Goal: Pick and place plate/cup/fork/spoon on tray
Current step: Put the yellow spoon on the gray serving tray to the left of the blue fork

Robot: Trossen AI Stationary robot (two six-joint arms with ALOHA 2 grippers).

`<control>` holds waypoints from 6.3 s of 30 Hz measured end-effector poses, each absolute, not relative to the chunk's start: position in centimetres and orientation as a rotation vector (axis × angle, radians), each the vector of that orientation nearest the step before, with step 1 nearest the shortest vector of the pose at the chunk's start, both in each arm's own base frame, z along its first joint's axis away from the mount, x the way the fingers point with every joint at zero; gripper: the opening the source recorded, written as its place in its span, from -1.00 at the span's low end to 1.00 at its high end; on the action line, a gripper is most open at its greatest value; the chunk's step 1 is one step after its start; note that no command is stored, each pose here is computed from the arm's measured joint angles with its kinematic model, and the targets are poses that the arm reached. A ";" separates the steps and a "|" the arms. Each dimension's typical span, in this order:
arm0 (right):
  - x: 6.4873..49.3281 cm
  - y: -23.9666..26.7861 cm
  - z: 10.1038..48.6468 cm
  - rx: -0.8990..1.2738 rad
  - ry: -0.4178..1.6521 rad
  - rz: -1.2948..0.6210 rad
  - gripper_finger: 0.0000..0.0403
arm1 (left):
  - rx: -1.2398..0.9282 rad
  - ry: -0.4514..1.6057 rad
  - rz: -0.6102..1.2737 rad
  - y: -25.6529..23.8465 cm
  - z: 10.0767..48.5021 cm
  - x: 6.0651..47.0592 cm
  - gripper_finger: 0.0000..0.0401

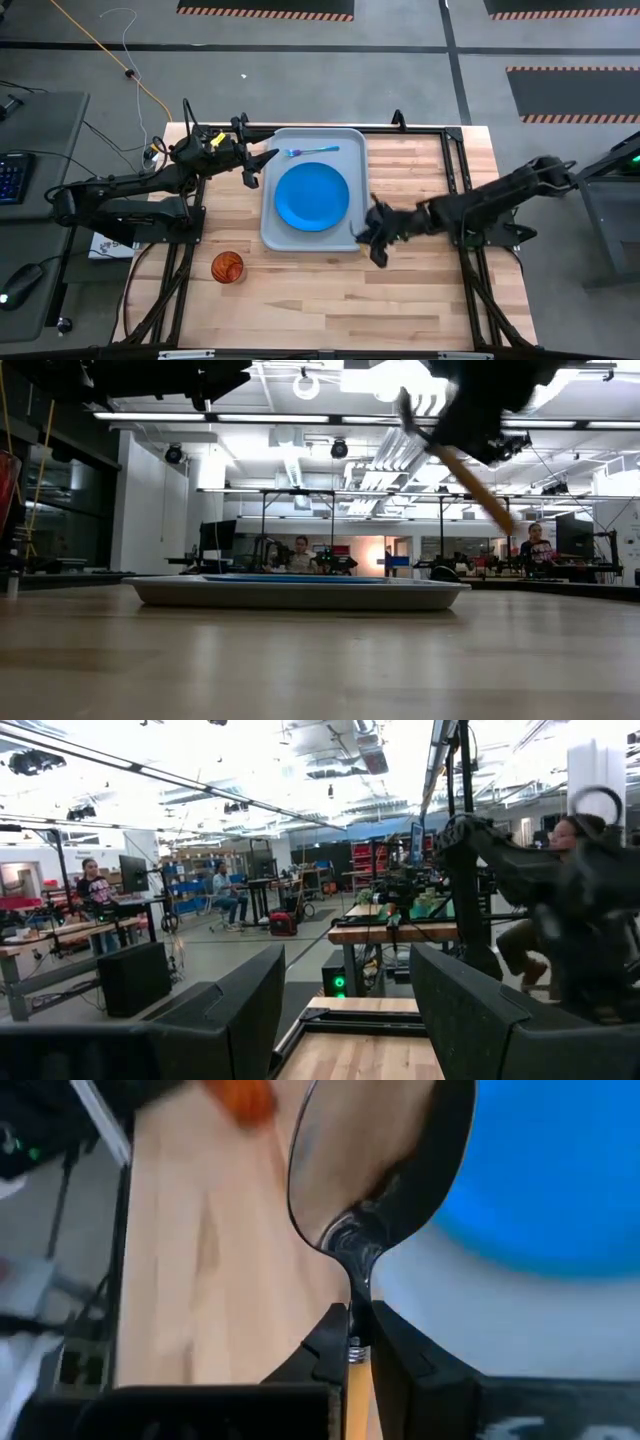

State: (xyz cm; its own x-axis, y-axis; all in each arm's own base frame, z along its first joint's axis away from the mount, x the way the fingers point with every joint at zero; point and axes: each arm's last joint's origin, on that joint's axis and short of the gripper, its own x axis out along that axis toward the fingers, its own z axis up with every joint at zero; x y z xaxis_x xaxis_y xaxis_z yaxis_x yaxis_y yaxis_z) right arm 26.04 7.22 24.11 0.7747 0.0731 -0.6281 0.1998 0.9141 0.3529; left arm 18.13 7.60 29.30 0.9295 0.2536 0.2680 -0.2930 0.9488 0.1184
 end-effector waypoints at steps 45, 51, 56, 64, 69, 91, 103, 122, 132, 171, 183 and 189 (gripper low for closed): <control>41.3 -19.4 16.2 -0.085 1.155 -0.420 -0.98 | 0.089 -0.315 -0.055 5.1 31.0 15.8 0.02; 41.5 -19.5 15.3 -0.078 1.156 -0.410 -0.99 | 0.088 -0.315 -0.055 5.1 31.0 15.8 0.02; 41.6 -19.5 15.2 -0.127 1.166 -0.378 -0.99 | 0.088 -0.313 -0.055 5.1 30.9 15.8 0.02; 42.0 -19.5 15.4 -0.214 1.137 -0.314 -1.00 | 0.088 -0.312 -0.055 5.1 30.9 15.8 0.02; 42.0 -19.5 15.4 -0.211 1.133 -0.296 -1.00 | 0.087 -0.312 -0.055 5.1 30.9 15.8 0.02; 42.0 -19.5 15.4 -0.251 1.153 -0.315 -0.54 | 0.088 -0.311 -0.055 5.1 30.9 15.8 0.02; 41.7 -22.1 18.4 -0.185 1.136 -0.396 -0.66 | 0.081 -0.297 -0.054 5.2 30.8 15.8 0.02; 35.3 -22.5 15.5 -0.002 1.568 -0.418 -1.00 | 0.059 -0.270 -0.052 5.2 30.5 15.9 0.02; 35.6 -21.4 15.4 0.087 1.563 -0.346 -1.00 | 0.059 -0.270 -0.052 5.2 30.5 15.9 0.02; 37.4 -21.4 15.6 0.071 1.380 -0.319 -1.00 | 0.058 -0.270 -0.052 5.2 30.5 15.9 0.02; 38.6 -21.1 15.8 0.049 1.287 -0.297 -1.00 | 0.059 -0.270 -0.052 5.2 30.5 15.9 0.02; 38.4 -20.9 16.0 -0.036 1.339 -0.348 -1.00 | 0.059 -0.270 -0.052 5.2 30.5 15.9 0.02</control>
